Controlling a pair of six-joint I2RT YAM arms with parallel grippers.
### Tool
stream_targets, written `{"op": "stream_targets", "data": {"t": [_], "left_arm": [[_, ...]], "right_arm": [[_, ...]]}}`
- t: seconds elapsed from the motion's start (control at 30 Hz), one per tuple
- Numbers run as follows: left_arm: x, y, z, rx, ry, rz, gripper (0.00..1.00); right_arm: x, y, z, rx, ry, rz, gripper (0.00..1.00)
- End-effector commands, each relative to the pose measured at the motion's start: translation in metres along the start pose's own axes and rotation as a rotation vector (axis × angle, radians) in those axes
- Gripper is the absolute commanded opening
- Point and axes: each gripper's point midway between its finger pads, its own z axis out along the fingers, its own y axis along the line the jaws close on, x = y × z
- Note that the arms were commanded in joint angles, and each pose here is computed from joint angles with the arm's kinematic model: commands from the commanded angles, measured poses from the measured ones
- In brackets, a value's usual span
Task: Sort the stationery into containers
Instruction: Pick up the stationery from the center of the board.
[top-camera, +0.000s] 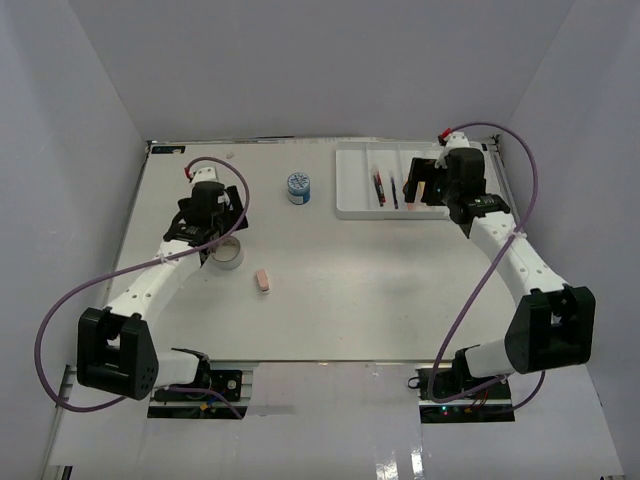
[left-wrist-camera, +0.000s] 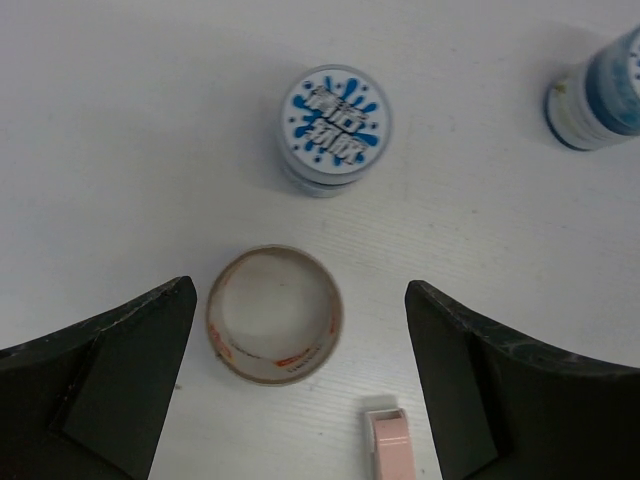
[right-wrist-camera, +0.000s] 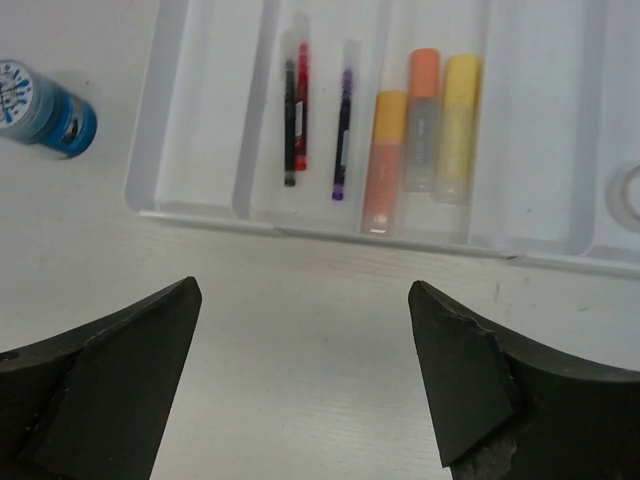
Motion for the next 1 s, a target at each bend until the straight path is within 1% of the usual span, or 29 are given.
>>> {"op": "stream_targets", "data": {"t": [0.0,0.03,0.1,0.17,0.2,0.33,0.37,0.5,0.63,0.73,0.77,0.83,0.87,0.93,0.97], "left_arm": [[0.018,0.034,0.008,-0.084,0.058,-0.086,0.96],[0.024,0.046,0.012,-0.104,0.075,-0.109,0.96],[0.033,0.051,0.020,-0.120,0.109,-0.127,0.96],[0.038,0.059,0.026,-0.144,0.127,-0.142,0.96],[0.045,0.060,0.031,-0.144,0.158,-0.148,0.95],[0.059,0.064,0.041,-0.147,0.209,-0.178,0.88],[0.062,0.064,0.043,-0.148,0.218,-0.179,0.87],[0.076,0.064,0.048,-0.150,0.263,-0.170,0.82],[0.086,0.063,0.051,-0.149,0.293,-0.172,0.74],[0.092,0.063,0.052,-0.151,0.310,-0.172,0.69],[0.093,0.064,0.051,-0.156,0.311,-0.173,0.64],[0.094,0.065,0.051,-0.163,0.313,-0.172,0.60],[0.095,0.065,0.051,-0.163,0.316,-0.173,0.55],[0.097,0.065,0.051,-0.161,0.320,-0.175,0.50],[0.097,0.064,0.051,-0.158,0.321,-0.175,0.44]], "right_arm": [[0.016,0.030,-0.012,-0.153,-0.018,-0.019,0.92],[0.017,0.041,-0.019,-0.194,-0.031,-0.020,0.93],[0.034,0.051,-0.022,-0.251,-0.016,-0.013,0.94],[0.040,0.063,-0.029,-0.308,-0.021,-0.013,0.96],[0.042,0.065,-0.030,-0.321,-0.023,-0.014,0.97],[0.069,0.071,-0.033,-0.359,0.020,-0.018,0.98],[0.064,0.074,-0.035,-0.373,-0.009,-0.025,0.97],[0.068,0.073,-0.037,-0.376,-0.018,-0.034,0.92],[0.066,0.074,-0.040,-0.388,-0.032,-0.041,0.90],[0.066,0.075,-0.041,-0.392,-0.037,-0.043,0.90],[0.068,0.075,-0.041,-0.393,-0.033,-0.043,0.90],[0.067,0.075,-0.041,-0.394,-0.040,-0.045,0.90],[0.068,0.074,-0.041,-0.394,-0.039,-0.044,0.90],[0.069,0.074,-0.041,-0.396,-0.042,-0.044,0.90],[0.070,0.075,-0.041,-0.398,-0.046,-0.045,0.90]]}}
